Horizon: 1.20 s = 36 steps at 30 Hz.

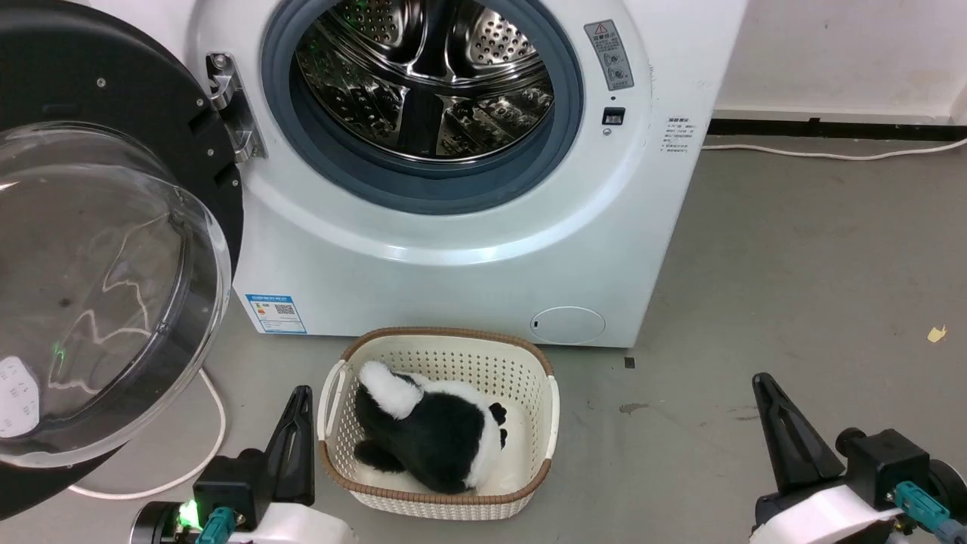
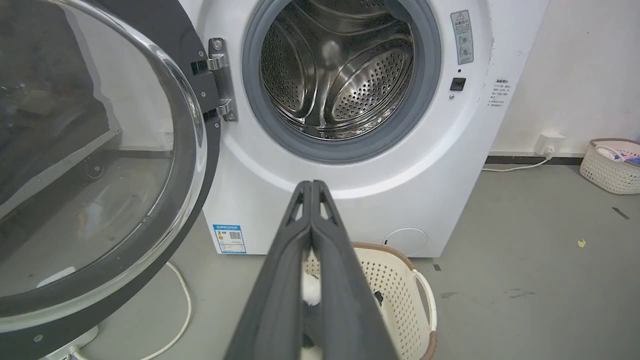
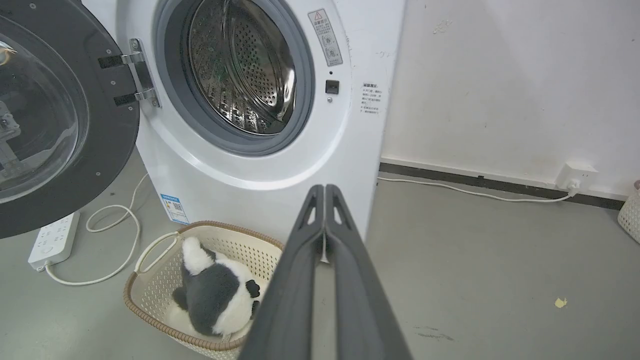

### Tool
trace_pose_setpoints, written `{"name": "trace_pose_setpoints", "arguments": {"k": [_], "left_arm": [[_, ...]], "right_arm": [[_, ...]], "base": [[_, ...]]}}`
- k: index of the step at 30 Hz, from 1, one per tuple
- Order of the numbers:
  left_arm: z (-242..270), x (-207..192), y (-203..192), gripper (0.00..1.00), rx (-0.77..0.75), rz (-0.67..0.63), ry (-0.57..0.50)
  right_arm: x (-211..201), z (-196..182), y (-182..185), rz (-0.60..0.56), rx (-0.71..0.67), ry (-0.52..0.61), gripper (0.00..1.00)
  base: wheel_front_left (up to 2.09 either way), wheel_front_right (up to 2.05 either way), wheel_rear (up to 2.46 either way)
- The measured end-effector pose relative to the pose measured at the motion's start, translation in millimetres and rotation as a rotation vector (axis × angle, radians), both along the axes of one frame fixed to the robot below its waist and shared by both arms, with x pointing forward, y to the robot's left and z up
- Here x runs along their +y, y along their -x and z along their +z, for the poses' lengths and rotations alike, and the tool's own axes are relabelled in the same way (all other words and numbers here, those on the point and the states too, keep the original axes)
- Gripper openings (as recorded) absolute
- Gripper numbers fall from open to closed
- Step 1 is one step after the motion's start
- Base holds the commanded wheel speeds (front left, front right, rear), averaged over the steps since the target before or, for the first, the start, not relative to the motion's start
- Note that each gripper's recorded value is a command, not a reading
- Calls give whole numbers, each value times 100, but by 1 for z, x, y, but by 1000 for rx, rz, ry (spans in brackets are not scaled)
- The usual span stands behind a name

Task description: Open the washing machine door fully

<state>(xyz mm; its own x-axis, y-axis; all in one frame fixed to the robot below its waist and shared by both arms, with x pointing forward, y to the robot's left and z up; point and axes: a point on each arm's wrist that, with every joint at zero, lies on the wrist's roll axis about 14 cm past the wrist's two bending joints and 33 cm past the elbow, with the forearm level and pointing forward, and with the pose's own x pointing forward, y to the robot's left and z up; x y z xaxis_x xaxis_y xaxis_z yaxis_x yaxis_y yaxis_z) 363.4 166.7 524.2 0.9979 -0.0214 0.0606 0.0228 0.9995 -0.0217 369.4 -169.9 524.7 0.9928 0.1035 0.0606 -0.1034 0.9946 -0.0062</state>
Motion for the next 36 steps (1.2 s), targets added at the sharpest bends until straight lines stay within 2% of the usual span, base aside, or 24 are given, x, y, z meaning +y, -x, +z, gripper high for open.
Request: {"name": "trace_pose_setpoints", "arguments": {"k": [36], "left_arm": [[-2,7,-3,0,50,14,-43]], "right_arm": [[5,-1,0,14,44,33,0]], "base": [[0,0,0]]}}
